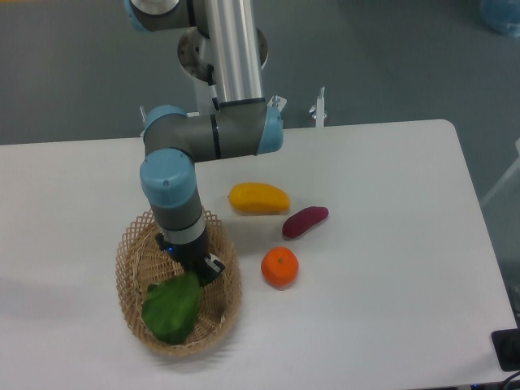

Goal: Pick up the green vegetable from the basket
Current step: 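Lift the bok choy up out of the basket toward the sweet potato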

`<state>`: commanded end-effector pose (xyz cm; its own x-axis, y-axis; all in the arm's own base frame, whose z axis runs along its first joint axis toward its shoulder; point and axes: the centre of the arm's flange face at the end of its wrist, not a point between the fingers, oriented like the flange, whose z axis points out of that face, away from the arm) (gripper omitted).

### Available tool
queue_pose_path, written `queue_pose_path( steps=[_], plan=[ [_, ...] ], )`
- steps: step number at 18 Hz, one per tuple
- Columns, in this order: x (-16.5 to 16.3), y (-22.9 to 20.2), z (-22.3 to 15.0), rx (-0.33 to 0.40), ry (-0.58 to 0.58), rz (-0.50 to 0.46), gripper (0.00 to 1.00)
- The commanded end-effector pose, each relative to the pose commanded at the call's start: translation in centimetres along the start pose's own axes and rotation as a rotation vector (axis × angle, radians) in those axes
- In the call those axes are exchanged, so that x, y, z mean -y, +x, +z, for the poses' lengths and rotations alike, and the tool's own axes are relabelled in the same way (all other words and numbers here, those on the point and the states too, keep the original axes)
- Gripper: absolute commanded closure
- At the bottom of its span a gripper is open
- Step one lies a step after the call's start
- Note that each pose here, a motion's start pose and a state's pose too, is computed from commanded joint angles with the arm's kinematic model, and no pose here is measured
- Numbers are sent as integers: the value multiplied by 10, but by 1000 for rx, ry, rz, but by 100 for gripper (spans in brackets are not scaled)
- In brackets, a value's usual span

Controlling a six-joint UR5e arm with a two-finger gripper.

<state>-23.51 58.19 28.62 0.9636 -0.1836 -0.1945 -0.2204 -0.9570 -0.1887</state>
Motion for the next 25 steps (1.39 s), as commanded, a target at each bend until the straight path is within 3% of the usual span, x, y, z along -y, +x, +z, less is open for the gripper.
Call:
queue_pose_path(
  steps=[3,10,21,25],
  plan=[
    [-8,-29,-26,36,37,-19,66],
    [-28,-106,-93,15,81,-56,66],
    [-133,-200,-119,-25,39,44,66],
    [-159,-222,-126,-2,32,66,66]
  ],
)
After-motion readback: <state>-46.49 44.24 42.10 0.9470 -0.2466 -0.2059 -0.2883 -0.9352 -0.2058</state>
